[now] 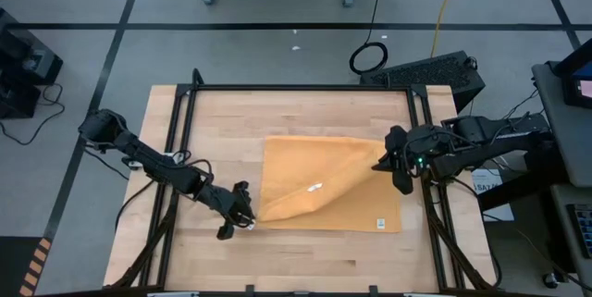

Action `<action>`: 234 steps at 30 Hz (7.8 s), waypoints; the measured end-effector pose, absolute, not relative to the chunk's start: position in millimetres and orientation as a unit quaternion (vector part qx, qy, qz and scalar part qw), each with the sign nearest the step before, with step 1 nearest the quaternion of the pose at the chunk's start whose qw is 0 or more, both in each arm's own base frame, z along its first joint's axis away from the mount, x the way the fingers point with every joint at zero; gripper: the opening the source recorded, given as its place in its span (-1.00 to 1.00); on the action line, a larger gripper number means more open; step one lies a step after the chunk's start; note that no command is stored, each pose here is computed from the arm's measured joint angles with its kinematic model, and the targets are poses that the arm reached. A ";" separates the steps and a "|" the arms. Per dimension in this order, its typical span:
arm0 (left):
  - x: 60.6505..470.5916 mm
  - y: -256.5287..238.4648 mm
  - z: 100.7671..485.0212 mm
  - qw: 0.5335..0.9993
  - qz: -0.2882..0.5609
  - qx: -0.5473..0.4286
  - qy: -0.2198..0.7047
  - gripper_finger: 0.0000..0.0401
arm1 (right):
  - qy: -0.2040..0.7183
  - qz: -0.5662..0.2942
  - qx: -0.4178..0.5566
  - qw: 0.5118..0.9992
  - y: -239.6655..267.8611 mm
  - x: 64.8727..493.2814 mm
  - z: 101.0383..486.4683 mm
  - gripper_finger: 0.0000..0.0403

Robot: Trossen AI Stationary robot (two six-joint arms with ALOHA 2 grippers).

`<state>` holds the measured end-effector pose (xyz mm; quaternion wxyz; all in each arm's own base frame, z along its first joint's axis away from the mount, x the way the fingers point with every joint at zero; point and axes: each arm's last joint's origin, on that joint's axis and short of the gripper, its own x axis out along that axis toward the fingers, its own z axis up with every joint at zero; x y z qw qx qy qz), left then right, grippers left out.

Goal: Roll towel
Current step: Fold the yellow towel in

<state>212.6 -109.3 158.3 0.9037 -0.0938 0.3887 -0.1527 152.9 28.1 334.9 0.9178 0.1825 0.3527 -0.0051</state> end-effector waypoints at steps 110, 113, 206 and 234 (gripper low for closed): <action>182.1 -34.2 255.1 0.982 0.003 -0.069 0.173 -0.97 | 0.238 -0.075 0.144 0.958 10.0 108.2 357.4 -1.00; 181.3 -37.8 254.9 0.982 -0.005 -0.076 0.175 -0.97 | 0.248 -0.069 0.153 0.954 11.3 113.0 355.7 -1.00; 221.1 -124.8 164.8 0.918 -0.129 -0.122 0.356 -0.83 | 0.347 -0.027 0.211 0.913 21.5 149.3 336.3 -1.00; 224.7 -119.6 168.1 0.951 -0.047 -0.037 0.302 -0.10 | 0.372 -0.012 0.227 0.900 33.7 145.0 333.4 -1.00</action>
